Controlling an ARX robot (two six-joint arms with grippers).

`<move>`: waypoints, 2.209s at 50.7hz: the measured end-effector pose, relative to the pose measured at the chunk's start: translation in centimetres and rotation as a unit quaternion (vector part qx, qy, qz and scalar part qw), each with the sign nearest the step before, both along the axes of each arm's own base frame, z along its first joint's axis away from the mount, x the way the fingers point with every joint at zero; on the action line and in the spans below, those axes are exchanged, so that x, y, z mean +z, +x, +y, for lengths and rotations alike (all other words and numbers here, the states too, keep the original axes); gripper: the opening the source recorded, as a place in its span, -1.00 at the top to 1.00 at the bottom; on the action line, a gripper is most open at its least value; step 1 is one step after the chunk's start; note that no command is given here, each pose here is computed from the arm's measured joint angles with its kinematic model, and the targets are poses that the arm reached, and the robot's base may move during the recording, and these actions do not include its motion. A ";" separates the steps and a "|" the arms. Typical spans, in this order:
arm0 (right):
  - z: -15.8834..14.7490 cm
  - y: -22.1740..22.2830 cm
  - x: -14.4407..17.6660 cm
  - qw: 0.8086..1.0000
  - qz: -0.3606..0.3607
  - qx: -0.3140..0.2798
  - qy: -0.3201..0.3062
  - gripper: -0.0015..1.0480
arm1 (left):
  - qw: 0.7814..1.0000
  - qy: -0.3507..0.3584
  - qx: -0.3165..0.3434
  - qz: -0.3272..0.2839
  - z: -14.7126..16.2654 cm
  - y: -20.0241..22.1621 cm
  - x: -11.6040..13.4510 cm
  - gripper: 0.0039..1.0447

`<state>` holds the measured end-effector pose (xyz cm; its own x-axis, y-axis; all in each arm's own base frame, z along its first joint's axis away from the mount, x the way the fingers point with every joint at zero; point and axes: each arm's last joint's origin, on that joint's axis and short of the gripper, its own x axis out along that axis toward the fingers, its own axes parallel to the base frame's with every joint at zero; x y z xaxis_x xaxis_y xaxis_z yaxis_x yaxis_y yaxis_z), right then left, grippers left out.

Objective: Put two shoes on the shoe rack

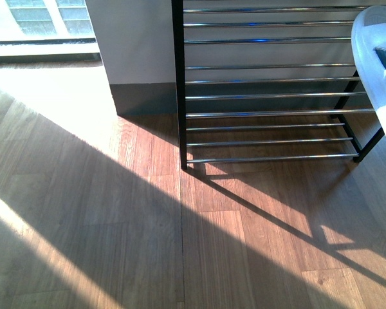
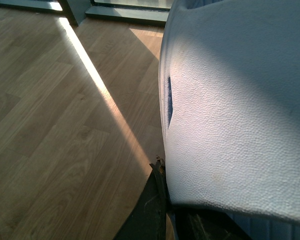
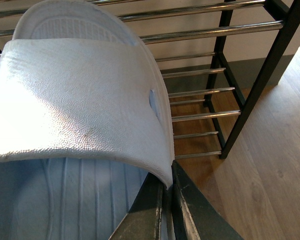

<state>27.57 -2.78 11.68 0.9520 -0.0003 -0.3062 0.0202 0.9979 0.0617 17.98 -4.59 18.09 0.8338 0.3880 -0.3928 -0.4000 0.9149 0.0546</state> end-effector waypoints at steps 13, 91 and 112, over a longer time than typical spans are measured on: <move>-0.1 0.0 0.0 1.000 0.000 -0.002 0.000 0.97 | 1.000 0.000 -0.001 0.001 0.0 0.0 -0.1 0.97; 0.1 0.6 -2.8 0.981 -0.046 0.182 0.040 0.97 | 1.000 -0.002 -0.001 0.000 0.0 0.0 -0.1 0.97; 0.5 0.8 0.4 0.980 -0.092 0.170 0.053 0.97 | 1.000 -0.002 -0.001 0.000 0.0 0.0 -0.1 0.97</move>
<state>28.35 -2.30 12.09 0.9308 0.3483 -0.1110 -0.3328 0.9331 0.1365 17.95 -4.62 18.04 0.8343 0.3849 -0.3947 -0.3980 0.9159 0.0520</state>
